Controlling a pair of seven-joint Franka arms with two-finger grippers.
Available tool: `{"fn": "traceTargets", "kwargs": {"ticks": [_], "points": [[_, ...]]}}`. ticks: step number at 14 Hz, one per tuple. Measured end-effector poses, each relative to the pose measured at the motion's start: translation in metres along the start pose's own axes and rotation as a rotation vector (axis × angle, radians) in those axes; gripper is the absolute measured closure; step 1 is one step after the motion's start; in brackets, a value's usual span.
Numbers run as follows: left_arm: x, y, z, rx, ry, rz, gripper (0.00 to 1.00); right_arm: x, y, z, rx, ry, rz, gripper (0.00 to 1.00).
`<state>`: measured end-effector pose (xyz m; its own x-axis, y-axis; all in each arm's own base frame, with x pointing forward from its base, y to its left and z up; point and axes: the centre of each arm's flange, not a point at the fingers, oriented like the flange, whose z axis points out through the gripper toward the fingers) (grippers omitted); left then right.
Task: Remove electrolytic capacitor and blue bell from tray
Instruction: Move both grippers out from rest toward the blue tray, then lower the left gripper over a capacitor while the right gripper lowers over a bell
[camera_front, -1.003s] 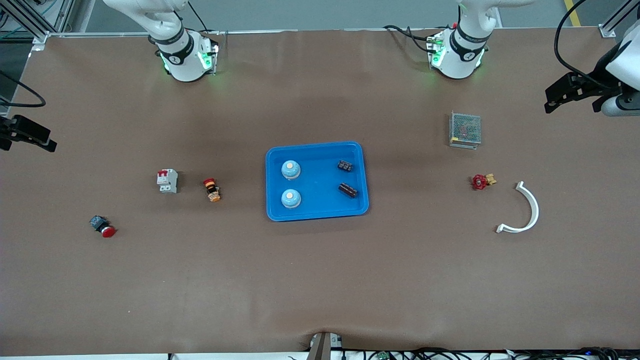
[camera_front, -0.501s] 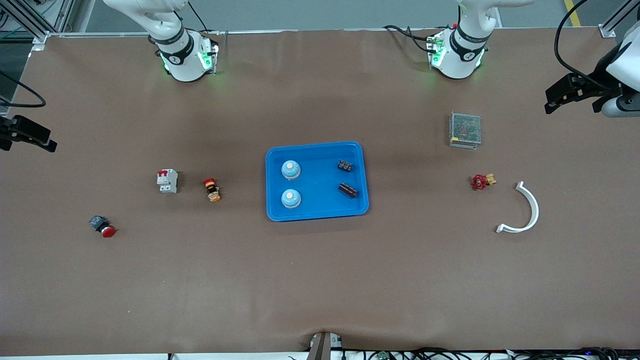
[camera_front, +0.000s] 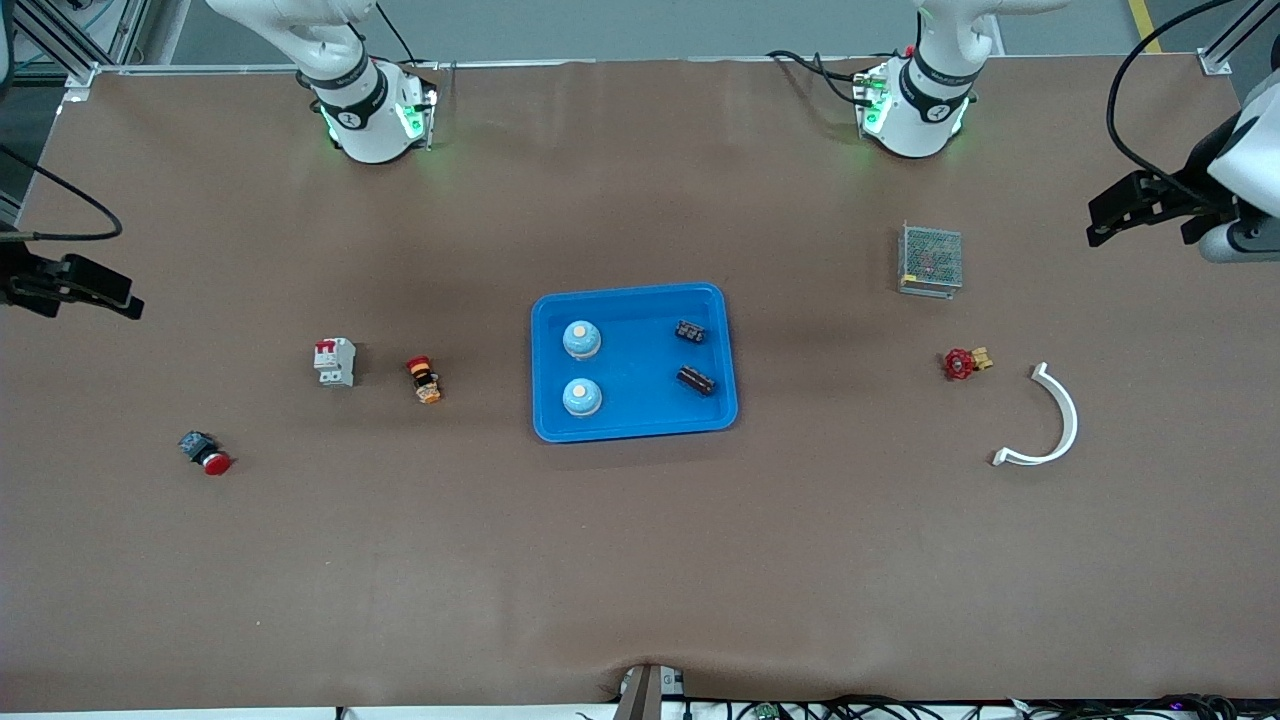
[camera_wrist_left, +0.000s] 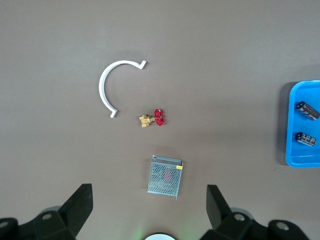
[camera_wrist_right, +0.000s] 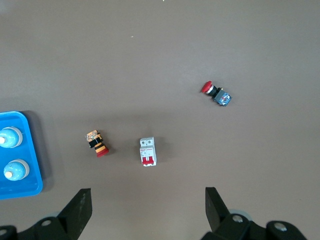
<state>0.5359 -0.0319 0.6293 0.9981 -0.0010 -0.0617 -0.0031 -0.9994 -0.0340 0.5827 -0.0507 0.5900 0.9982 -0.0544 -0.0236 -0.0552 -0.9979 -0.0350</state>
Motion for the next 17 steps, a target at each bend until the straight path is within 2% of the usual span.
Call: {"fn": "traceTargets", "kwargs": {"ticks": [3,6,10,13,17], "points": [[0.011,0.002,0.022,0.002,-0.046,-0.004,0.00,0.003,-0.009,0.017,0.009,-0.002,0.077,0.00],[0.015,0.019,0.049,0.002,-0.102,-0.066,0.00,0.006,-0.032,0.038,0.009,0.001,0.137,0.00],[0.022,0.061,0.093,0.012,-0.173,-0.076,0.00,0.002,-0.053,0.073,0.030,-0.046,0.263,0.00],[0.025,0.088,0.129,0.016,-0.177,-0.108,0.00,-0.006,-0.086,0.096,0.018,-0.093,0.391,0.00],[0.016,0.139,0.180,0.022,-0.155,-0.174,0.00,-0.025,-0.135,0.122,-0.005,-0.127,0.509,0.00]]}}
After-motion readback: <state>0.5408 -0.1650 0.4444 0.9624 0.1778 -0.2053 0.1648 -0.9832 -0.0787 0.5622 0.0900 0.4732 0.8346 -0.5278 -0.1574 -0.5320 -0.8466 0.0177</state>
